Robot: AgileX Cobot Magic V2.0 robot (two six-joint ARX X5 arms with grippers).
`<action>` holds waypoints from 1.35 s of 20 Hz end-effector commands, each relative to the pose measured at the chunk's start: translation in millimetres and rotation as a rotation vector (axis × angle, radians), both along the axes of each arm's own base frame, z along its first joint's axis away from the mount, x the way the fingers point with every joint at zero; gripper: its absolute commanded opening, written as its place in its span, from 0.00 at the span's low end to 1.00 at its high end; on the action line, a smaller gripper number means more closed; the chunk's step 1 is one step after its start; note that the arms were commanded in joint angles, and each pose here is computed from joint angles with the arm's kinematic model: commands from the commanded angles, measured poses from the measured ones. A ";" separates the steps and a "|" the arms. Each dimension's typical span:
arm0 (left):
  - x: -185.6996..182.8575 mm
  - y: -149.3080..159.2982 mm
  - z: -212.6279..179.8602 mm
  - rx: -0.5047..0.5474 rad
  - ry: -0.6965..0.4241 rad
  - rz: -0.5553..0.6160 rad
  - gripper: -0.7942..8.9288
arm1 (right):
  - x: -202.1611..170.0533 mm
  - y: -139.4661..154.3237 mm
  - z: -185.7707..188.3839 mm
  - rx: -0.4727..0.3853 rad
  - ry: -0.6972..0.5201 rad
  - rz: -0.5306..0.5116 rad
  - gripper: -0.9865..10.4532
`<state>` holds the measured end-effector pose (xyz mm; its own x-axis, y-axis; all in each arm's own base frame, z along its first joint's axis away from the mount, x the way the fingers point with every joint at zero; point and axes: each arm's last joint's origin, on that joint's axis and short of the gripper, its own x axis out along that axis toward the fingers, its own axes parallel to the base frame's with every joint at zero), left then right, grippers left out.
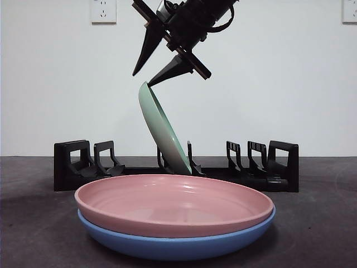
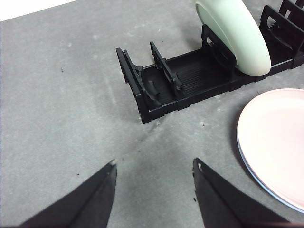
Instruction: Place the plate
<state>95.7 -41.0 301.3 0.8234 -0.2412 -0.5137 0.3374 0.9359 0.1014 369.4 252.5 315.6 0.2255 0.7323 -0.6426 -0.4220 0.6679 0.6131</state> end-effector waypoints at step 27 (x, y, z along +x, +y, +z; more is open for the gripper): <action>0.4 -0.3 7.3 0.001 -0.042 -0.008 0.34 | -56.6 -6.5 89.4 -0.004 -0.215 0.138 0.10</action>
